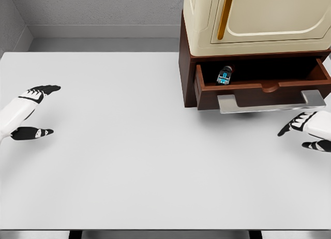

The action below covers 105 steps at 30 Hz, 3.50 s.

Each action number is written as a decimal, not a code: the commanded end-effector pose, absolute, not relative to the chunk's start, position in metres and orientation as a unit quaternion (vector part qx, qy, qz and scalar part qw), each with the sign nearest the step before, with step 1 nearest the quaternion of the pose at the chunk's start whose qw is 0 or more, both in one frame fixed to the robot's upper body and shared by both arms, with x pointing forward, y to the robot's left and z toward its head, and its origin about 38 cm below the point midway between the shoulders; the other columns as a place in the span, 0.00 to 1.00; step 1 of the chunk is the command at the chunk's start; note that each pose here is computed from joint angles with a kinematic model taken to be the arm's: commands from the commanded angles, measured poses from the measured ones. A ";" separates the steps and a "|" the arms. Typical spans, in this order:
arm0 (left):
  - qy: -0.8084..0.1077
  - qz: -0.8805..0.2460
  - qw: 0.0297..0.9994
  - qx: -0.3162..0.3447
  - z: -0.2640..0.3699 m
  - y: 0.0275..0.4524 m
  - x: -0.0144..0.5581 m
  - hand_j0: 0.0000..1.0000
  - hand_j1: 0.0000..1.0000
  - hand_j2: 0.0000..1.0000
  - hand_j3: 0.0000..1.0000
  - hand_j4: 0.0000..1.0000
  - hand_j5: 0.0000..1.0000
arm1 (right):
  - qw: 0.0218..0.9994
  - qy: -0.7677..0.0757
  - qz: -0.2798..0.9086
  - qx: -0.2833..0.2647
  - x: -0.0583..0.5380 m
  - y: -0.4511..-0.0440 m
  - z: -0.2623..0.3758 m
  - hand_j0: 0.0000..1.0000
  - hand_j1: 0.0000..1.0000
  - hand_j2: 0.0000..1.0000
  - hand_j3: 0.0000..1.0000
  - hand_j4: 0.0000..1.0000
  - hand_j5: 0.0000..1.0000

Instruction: Put the switch into the drawer with left arm, and close the drawer with right arm

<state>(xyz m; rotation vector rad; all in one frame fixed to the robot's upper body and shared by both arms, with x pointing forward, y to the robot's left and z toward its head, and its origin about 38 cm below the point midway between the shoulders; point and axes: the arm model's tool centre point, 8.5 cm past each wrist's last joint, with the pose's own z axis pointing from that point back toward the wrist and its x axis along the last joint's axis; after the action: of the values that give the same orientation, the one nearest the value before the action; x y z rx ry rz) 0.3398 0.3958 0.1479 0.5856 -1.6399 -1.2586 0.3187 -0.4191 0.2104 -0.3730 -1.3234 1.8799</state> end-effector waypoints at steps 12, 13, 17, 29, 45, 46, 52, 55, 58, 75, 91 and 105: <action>-0.672 -0.511 0.480 0.238 0.147 0.397 0.340 1.00 1.00 1.00 1.00 1.00 1.00 | 0.426 -0.537 0.710 -0.161 0.336 -0.432 0.200 0.72 0.72 0.72 0.72 0.72 0.72; -0.672 -0.511 0.480 0.238 0.147 0.398 0.340 1.00 1.00 1.00 1.00 1.00 1.00 | 0.429 -0.541 0.705 -0.161 0.337 -0.432 0.198 0.72 0.72 0.72 0.72 0.72 0.72; -0.672 -0.511 0.480 0.239 0.147 0.398 0.340 1.00 1.00 1.00 1.00 1.00 1.00 | 0.430 -0.539 0.706 -0.161 0.339 -0.432 0.199 0.73 0.73 0.73 0.73 0.73 0.73; -0.673 -0.510 0.480 0.237 0.147 0.398 0.339 1.00 1.00 1.00 1.00 1.00 1.00 | 0.414 -0.518 0.733 -0.152 0.326 -0.429 0.208 0.73 0.73 0.73 0.73 0.73 0.73; -0.673 -0.509 0.481 0.237 0.146 0.397 0.339 1.00 1.00 1.00 1.00 1.00 1.00 | 0.434 -0.554 0.692 -0.159 0.343 -0.427 0.195 0.73 0.73 0.73 0.73 0.73 0.73; -0.673 -0.509 0.481 0.237 0.146 0.397 0.339 1.00 1.00 1.00 1.00 1.00 1.00 | 0.434 -0.557 0.690 -0.159 0.344 -0.426 0.194 0.73 0.73 0.73 0.73 0.73 0.73; -0.673 -0.509 0.481 0.237 0.146 0.397 0.339 1.00 1.00 1.00 1.00 1.00 1.00 | 0.436 -0.557 0.690 -0.154 0.354 -0.422 0.190 0.73 0.73 0.73 0.73 0.73 0.73; -0.673 -0.509 0.481 0.237 0.146 0.397 0.339 1.00 1.00 1.00 1.00 1.00 1.00 | 0.440 -0.552 0.691 -0.154 0.356 -0.426 0.190 0.73 0.73 0.73 0.73 0.73 0.73; -0.673 -0.509 0.483 0.236 0.145 0.398 0.339 1.00 1.00 1.00 1.00 1.00 1.00 | 0.439 -0.552 0.692 -0.154 0.358 -0.425 0.190 0.73 0.73 0.73 0.73 0.73 0.73; -0.671 -0.508 0.486 0.235 0.143 0.399 0.339 1.00 1.00 1.00 1.00 1.00 1.00 | 0.408 -0.568 0.700 -0.145 0.368 -0.401 0.203 0.74 0.74 0.74 0.74 0.74 0.74; -0.671 -0.507 0.487 0.235 0.142 0.400 0.339 1.00 1.00 1.00 1.00 1.00 1.00 | 0.335 -0.580 0.726 -0.155 0.341 -0.376 0.243 0.74 0.74 0.74 0.74 0.74 0.74; -0.672 -0.508 0.485 0.236 0.144 0.399 0.339 1.00 1.00 1.00 1.00 1.00 1.00 | 0.361 -0.573 0.714 -0.180 0.342 -0.400 0.243 0.71 0.71 0.71 0.71 0.71 0.71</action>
<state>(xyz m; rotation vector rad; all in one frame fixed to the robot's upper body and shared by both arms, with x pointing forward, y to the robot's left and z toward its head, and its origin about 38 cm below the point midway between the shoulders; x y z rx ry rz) 0.3394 0.3986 0.1432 0.5764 -1.6306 -1.2444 0.3413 -0.3948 0.2490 -0.4706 -1.4915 1.8605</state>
